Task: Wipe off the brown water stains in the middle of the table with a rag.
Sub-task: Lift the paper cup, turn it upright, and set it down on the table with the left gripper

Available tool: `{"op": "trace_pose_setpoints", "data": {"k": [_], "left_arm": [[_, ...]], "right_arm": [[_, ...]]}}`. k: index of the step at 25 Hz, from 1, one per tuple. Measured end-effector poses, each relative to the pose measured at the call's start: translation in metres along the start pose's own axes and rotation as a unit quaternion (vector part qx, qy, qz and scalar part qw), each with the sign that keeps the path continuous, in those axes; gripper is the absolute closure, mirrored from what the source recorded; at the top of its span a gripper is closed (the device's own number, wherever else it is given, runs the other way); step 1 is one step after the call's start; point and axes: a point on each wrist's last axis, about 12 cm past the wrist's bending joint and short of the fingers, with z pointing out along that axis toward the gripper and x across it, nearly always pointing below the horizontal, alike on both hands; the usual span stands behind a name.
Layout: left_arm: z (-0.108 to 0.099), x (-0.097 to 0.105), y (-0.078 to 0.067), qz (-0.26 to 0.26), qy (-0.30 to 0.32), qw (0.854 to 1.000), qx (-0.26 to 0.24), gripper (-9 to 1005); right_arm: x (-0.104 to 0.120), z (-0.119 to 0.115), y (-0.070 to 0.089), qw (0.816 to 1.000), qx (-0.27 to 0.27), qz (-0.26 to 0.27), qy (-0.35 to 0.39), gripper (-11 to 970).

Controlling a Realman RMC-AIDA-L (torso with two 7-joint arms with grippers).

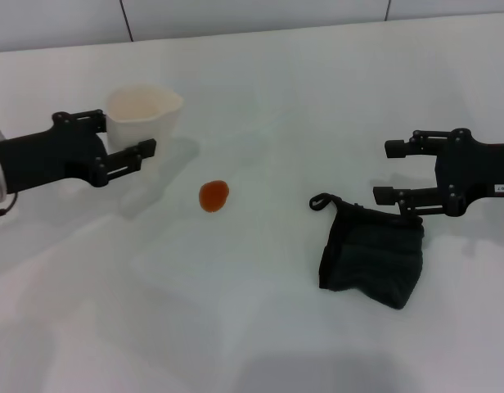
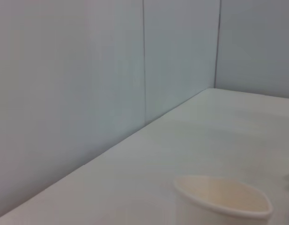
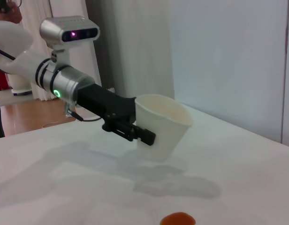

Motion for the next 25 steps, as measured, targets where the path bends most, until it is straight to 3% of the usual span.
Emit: {"op": "trace_pose_setpoints", "data": {"k": [13, 19, 25], "left_arm": [[0.025, 0.012, -0.003, -0.015, 0.026, 0.999, -0.028, 446], [0.036, 0.013, -0.007, -0.019, 0.031, 0.999, -0.028, 313], [0.046, 0.016, -0.011, -0.019, 0.038, 0.999, -0.031, 312]], "right_arm": [[-0.001, 0.003, 0.0, 1.0, -0.004, -0.003, 0.003, 182], [-0.001, 0.003, 0.0, 1.0, -0.005, -0.004, 0.002, 182], [-0.001, 0.003, 0.0, 1.0, -0.004, -0.005, 0.002, 182]]}}
